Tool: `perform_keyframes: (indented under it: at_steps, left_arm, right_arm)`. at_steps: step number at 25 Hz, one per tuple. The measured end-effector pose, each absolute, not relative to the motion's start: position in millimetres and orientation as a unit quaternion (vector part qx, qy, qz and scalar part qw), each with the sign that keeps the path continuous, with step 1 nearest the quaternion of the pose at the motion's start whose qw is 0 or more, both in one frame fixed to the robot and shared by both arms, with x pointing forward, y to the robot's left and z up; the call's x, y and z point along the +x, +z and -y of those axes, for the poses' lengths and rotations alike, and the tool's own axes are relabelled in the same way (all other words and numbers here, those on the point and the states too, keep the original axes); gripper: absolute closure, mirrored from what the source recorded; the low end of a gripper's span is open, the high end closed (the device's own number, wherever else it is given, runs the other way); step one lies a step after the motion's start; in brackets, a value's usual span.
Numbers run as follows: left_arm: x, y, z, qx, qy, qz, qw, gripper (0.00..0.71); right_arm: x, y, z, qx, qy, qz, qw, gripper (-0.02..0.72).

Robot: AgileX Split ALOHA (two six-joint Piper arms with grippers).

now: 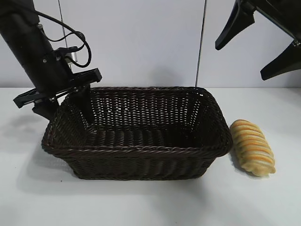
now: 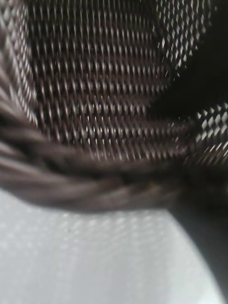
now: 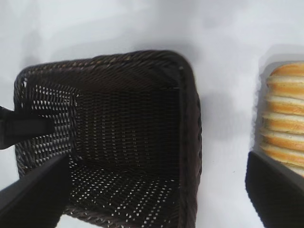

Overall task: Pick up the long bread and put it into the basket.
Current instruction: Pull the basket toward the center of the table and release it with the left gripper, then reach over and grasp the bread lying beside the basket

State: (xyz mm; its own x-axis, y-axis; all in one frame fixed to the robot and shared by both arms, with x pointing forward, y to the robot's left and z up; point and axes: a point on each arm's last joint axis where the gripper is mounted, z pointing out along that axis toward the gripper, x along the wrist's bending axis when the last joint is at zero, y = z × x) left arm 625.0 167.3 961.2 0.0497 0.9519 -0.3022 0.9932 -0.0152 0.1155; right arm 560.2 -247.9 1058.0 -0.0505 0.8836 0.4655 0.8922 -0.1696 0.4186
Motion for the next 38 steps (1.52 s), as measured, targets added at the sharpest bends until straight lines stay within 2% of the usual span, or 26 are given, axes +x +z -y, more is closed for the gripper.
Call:
perform_keyframes:
  at_steps: [4,8,12,18,21,23,26,29,34,38]
  left_arm:
    - [622,998,-183,0.710,-0.034,-0.683,0.165,0.018]
    - [626,1039,-217,0.700,0.020,-0.691,0.179,0.017]
    - [633,1068,-267,0.673,0.055,-0.718,0.170,0.017]
    - [627,1093,-356,0.632,0.112,-0.757,0.124,0.017]
    - [616,1102,-390,0.614,0.133,-0.770,0.114,0.016]
    - [608,1112,-400,0.607,0.145,-0.772,0.118,0.016]
    - [590,1141,-398,0.614,0.176,-0.756,0.141,0.016]
    - [561,1182,-386,0.614,0.211,-0.738,0.184,0.016]
    - [483,1255,-363,0.597,0.299,-0.701,0.250,0.016]
    - [410,1297,-331,0.593,0.362,-0.648,0.313,0.016]
  right_arm:
    - [560,1058,248,-0.689,-0.332,0.644,0.006,0.009]
    - [560,1058,248,-0.689,-0.332,0.644,0.006,0.009]
    - [560,1058,248,-0.689,-0.332,0.644,0.006,0.009]
    - [560,1058,248,-0.689,-0.332,0.644,0.006,0.009]
    - [560,1058,248,-0.689,-0.332,0.644,0.006,0.009]
    - [560,1058,248,-0.689,-0.332,0.644,0.006,0.009]
    - [560,1058,248,-0.689,-0.332,0.644,0.006,0.009]
    - [560,1058,248,-0.689,-0.332,0.644,0.007,0.009]
    - [560,1058,248,-0.689,-0.332,0.644,0.007,0.009]
    - [560,1058,248,-0.689,-0.332,0.644,0.007,0.009]
